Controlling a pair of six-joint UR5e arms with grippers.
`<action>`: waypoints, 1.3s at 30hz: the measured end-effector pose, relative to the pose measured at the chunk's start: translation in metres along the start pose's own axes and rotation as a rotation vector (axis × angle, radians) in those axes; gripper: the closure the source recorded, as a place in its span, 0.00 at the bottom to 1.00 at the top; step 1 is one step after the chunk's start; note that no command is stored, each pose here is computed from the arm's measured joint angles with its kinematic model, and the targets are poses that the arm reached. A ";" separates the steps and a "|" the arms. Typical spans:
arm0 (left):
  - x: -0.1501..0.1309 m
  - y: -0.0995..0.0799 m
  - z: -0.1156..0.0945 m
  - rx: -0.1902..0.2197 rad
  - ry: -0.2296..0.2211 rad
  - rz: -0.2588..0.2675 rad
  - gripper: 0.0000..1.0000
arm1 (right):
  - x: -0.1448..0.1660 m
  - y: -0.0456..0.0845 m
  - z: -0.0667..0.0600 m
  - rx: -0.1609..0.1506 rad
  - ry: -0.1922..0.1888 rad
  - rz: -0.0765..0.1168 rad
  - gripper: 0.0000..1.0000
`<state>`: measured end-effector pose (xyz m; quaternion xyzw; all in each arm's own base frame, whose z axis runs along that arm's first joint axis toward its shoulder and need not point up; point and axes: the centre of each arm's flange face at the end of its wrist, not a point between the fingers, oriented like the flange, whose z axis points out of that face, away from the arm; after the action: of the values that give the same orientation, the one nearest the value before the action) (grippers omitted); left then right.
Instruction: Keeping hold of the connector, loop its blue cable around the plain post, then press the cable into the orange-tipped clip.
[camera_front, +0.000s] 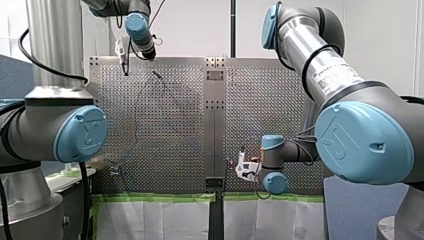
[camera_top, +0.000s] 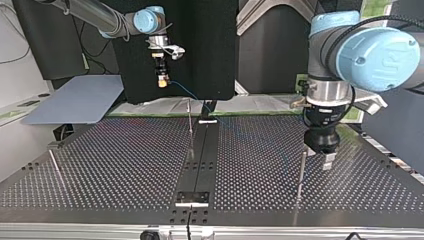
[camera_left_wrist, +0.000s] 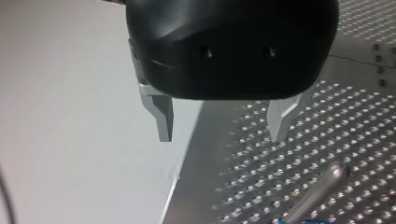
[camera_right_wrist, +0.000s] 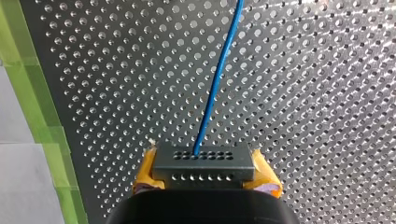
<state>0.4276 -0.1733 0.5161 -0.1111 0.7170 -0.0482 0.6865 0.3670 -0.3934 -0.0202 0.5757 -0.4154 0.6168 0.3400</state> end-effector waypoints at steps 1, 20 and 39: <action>0.001 -0.003 0.001 -0.002 0.008 0.010 0.00 | 0.000 0.000 0.000 0.000 -0.001 0.000 1.00; 0.005 -0.004 0.003 -0.158 0.135 0.152 0.00 | -0.001 0.000 -0.001 -0.002 -0.012 -0.003 1.00; 0.021 0.003 -0.002 -0.150 0.282 0.190 0.00 | -0.002 0.000 -0.002 -0.002 -0.017 -0.002 1.00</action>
<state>0.4251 -0.1756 0.4953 -0.0860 0.8148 0.0552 0.5706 0.3661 -0.3920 -0.0219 0.5808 -0.4185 0.6111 0.3377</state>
